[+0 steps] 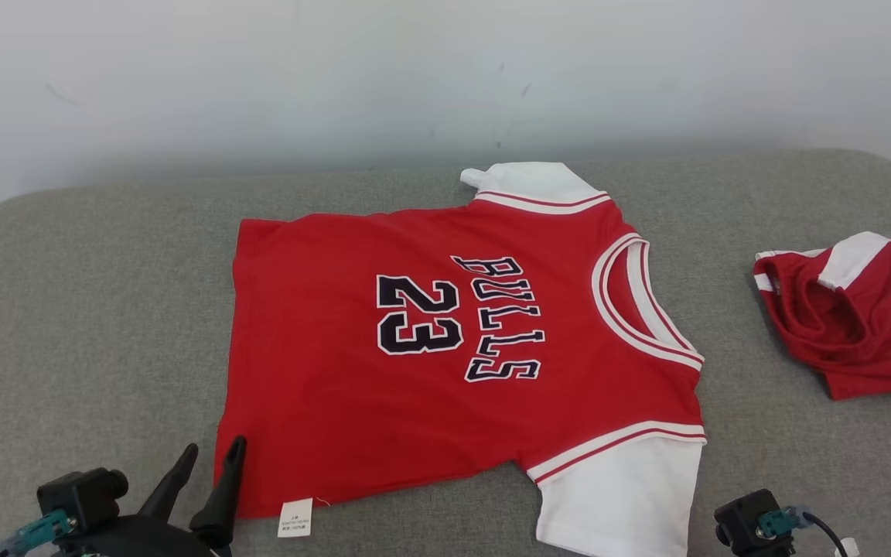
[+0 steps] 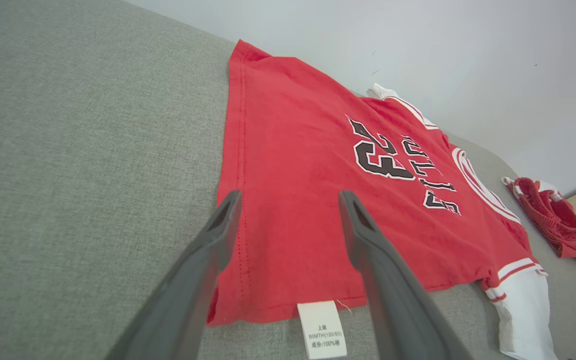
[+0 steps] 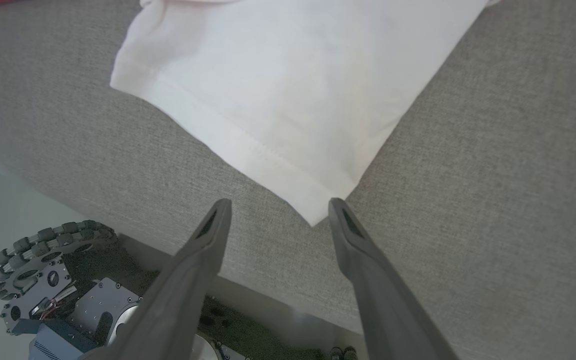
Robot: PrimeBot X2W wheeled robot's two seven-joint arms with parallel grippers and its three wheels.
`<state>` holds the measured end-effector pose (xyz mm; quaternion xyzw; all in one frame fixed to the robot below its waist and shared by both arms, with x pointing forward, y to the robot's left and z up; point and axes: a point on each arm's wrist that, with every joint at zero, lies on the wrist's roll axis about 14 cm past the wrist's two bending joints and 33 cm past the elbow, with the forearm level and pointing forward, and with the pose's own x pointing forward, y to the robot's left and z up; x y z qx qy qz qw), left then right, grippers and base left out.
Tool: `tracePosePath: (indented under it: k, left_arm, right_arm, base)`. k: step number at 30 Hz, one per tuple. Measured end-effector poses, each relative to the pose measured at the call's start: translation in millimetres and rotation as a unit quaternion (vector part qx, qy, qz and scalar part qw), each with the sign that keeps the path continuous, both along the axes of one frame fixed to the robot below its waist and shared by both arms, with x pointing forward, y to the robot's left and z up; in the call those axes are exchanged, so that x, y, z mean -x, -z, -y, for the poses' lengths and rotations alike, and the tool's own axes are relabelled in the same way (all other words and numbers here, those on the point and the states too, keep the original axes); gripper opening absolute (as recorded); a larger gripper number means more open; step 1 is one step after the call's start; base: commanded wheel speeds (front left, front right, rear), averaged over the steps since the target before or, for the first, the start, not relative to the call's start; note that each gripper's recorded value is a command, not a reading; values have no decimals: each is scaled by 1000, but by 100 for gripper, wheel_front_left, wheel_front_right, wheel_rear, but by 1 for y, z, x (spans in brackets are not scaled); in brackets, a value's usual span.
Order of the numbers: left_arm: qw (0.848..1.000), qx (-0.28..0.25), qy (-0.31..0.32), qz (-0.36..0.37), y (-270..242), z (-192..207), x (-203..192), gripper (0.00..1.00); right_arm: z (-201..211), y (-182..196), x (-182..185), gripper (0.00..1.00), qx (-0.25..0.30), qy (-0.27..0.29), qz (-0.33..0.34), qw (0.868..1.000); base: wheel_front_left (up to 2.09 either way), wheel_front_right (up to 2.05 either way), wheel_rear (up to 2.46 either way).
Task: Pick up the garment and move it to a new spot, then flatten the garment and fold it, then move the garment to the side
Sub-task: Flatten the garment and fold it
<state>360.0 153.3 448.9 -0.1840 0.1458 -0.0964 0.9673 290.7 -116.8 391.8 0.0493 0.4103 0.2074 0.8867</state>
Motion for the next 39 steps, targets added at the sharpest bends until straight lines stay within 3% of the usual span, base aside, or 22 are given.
tracePosePath:
  k: [6, 16, 39]
  left_arm:
    - [1000, -7, 3, -4, 2, -1, -1, 100]
    - [995, -70, 30, -64, 35, -10, 17, 100]
    - [978, -77, 61, -182, 82, -2, 24, 100]
  right_arm:
    - [0, 9, -4, 100, 8, 12, -4, 1000]
    - [3, 23, -5, 100, 23, 27, -13, 999]
    - [11, 33, -14, 100, 32, 78, -4, 996]
  base:
    - [0, 0, 0]
    - [0, 0, 0]
    - [0, 0, 0]
